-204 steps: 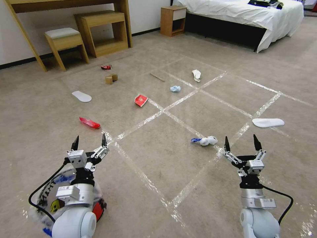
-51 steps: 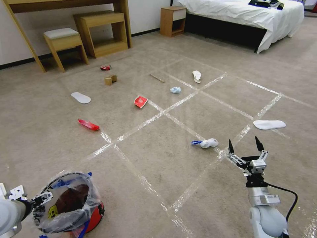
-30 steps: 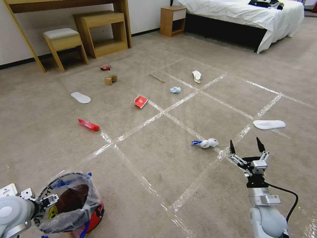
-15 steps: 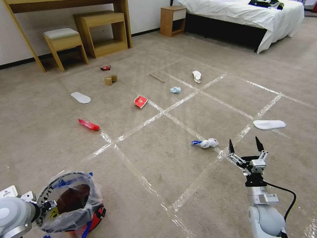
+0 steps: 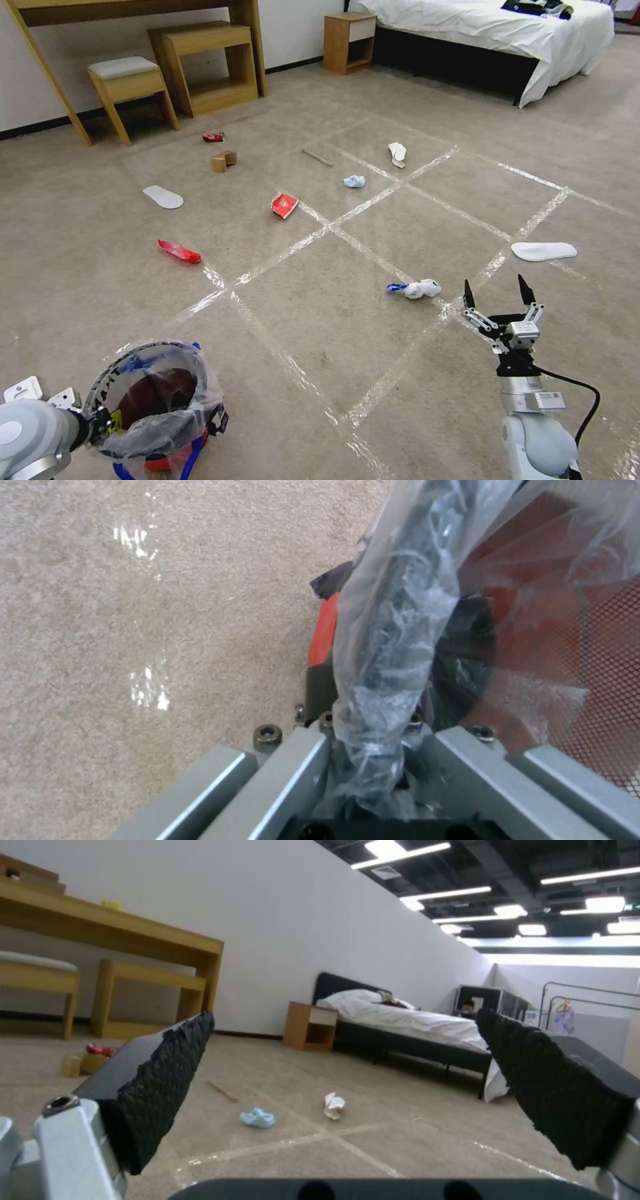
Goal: Pick up the trash bin and place the garbage on the floor into it.
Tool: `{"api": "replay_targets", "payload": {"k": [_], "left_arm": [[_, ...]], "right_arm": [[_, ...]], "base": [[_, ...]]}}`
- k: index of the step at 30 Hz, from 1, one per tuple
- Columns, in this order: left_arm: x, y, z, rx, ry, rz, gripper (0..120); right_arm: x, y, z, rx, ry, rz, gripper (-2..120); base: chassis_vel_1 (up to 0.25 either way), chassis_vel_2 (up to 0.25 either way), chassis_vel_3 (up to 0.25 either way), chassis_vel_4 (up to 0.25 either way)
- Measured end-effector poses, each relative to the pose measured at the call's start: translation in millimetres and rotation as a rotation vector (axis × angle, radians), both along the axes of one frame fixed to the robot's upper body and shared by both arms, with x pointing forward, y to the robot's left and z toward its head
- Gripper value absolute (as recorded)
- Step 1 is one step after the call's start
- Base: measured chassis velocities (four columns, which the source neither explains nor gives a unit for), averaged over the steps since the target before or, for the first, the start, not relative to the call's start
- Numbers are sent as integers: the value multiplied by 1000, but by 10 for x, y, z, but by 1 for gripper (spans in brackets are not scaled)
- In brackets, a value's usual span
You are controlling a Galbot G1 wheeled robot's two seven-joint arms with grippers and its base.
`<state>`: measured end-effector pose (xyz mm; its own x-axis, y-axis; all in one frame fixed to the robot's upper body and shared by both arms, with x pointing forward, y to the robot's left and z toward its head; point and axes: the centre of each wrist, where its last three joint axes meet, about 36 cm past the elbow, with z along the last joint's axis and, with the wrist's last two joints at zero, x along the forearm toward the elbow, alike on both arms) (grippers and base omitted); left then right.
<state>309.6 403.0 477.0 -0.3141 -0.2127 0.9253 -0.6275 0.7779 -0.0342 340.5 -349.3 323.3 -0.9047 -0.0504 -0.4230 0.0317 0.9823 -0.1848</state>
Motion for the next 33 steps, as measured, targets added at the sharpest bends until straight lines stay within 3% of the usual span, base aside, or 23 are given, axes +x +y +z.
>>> {"api": "replay_targets", "payload": {"k": [18, 23, 25, 33], "left_arm": [[50, 23, -97, -36, -18, 16, 0], [49, -32, 19, -54, -46, 0, 0], [25, -121, 213, -81, -70, -22, 0], [-46, -199, 461, -93, -112, -34, 0]], "right_arm": [[33, -3, -65, 7, 18, -1, 100], [35, -52, -82, 5, 23, -9, 100], [45, -65, -95, 7, 25, -13, 100], [50, -25, -89, 15, 20, -11, 100]], "base": [[0, 0, 0, 0], [0, 0, 0, 0], [0, 0, 0, 0], [0, 0, 0, 0]]}}
